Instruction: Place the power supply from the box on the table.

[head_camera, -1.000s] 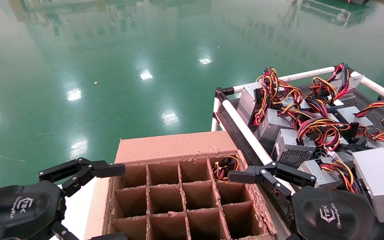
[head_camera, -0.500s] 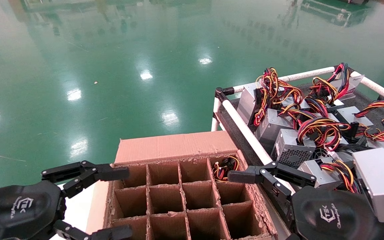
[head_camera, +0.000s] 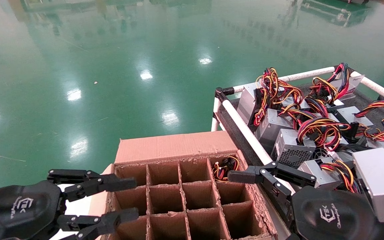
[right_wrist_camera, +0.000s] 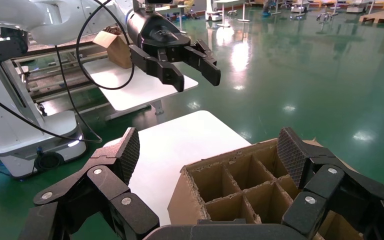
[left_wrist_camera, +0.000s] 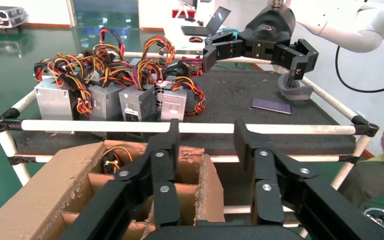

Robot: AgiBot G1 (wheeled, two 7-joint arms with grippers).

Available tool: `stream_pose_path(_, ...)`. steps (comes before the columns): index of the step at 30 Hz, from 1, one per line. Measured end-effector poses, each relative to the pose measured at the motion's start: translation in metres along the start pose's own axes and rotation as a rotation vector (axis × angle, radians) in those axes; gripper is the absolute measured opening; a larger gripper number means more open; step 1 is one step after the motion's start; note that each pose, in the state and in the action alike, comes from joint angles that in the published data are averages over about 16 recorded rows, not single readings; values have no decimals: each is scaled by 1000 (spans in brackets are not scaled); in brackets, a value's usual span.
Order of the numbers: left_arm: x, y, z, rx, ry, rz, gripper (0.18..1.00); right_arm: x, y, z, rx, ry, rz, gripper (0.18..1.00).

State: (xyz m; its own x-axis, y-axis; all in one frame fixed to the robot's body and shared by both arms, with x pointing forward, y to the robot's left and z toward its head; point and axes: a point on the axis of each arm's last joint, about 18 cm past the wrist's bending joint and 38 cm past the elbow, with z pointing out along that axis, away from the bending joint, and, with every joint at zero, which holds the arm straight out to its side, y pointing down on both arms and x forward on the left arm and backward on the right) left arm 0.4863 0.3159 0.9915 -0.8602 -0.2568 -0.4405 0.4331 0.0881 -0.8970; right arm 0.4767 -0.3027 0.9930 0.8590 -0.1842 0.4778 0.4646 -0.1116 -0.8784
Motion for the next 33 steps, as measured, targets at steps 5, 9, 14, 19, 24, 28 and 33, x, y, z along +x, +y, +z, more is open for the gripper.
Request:
stream_pose_path(5, 0, 0, 0, 0, 0, 0, 449, 0, 0, 0, 0, 0, 0, 1000)
stream_pose_path(9, 0, 0, 0, 0, 0, 0, 373, 0, 0, 0, 0, 0, 0, 1000)
stream_pose_path(14, 0, 0, 0, 0, 0, 0, 294, 0, 0, 0, 0, 0, 0, 1000)
stream_pose_path(19, 0, 0, 0, 0, 0, 0, 239, 0, 0, 0, 0, 0, 0, 1000)
stream_pose_path(24, 0, 0, 0, 0, 0, 0, 209, 0, 0, 0, 0, 0, 0, 1000)
stream_pose_path(28, 0, 0, 0, 0, 0, 0, 206, 1, 3, 1, -8, 7, 3, 1000)
stream_pose_path(33, 0, 0, 0, 0, 0, 0, 225, 7, 14, 5, -47, 40, 14, 1000)
